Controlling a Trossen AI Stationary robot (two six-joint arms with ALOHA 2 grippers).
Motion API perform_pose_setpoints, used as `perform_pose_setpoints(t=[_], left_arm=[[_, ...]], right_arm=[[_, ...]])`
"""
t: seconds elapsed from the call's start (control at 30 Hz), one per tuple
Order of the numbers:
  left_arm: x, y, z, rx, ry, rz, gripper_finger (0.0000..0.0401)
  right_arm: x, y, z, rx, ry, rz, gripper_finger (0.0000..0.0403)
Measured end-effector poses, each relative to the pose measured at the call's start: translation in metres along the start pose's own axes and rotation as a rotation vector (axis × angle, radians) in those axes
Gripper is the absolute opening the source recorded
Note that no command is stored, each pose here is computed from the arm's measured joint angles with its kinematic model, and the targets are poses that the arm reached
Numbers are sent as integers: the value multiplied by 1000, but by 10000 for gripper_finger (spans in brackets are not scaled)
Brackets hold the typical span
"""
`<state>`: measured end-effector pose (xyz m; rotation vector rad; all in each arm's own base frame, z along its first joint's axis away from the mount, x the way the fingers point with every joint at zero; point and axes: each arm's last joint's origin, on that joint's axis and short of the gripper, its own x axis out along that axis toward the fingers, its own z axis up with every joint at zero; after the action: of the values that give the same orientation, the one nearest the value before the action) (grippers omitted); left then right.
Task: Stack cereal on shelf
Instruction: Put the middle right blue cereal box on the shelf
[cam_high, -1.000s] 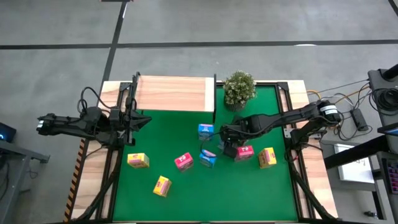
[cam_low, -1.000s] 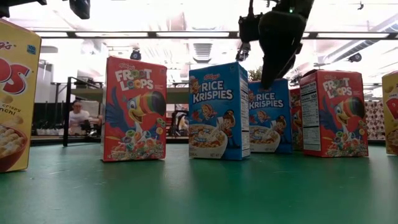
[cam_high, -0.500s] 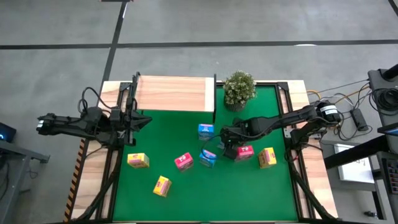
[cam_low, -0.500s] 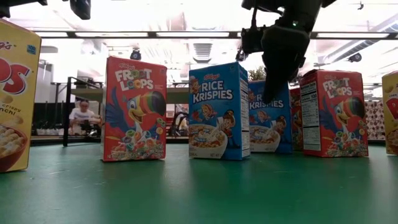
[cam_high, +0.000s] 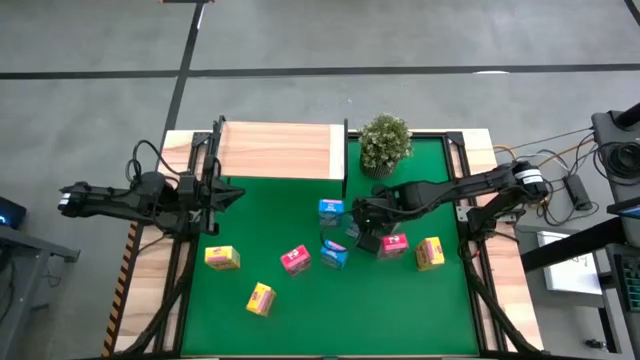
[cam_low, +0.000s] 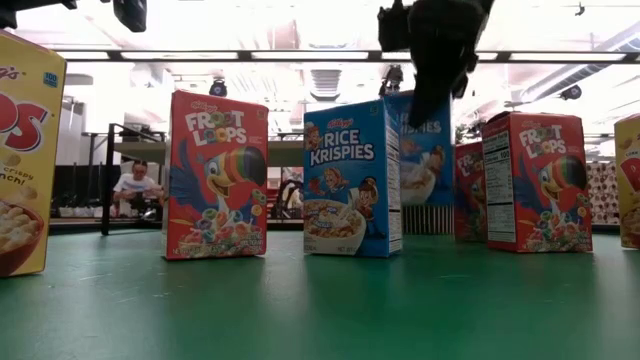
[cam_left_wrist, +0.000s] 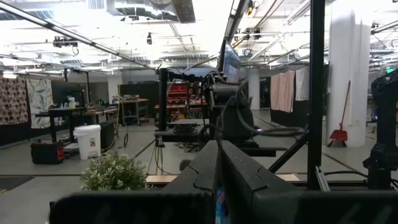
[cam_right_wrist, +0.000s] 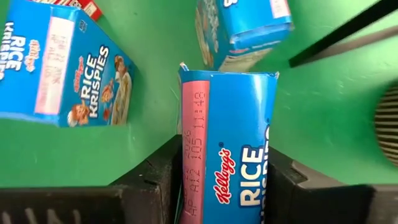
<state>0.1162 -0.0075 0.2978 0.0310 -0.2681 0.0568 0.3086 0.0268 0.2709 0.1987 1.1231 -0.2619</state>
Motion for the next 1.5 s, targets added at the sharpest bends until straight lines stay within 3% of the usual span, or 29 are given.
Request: perform_pose_setpoints(t=[0.4,0.6,0.83,1.27,1.5], left_arm=[[0,0,0,-2,1,0,0],[0,0,0,-2,1,0,0],[1,0,-1,0,7,0,0],[1,0,-1,0,7,-1,0],[1,0,-1,-2,6,-2,0]], right_arm=[[-86,1,37,-1,-110,42,142],[-109,-11,58,-64,-227,37,142],[-103,-39,92,-143,-281,-37,141],[-66,-90,181,-327,-362,-167,143],[-44,-115,193,-343,-386,-122,158]])
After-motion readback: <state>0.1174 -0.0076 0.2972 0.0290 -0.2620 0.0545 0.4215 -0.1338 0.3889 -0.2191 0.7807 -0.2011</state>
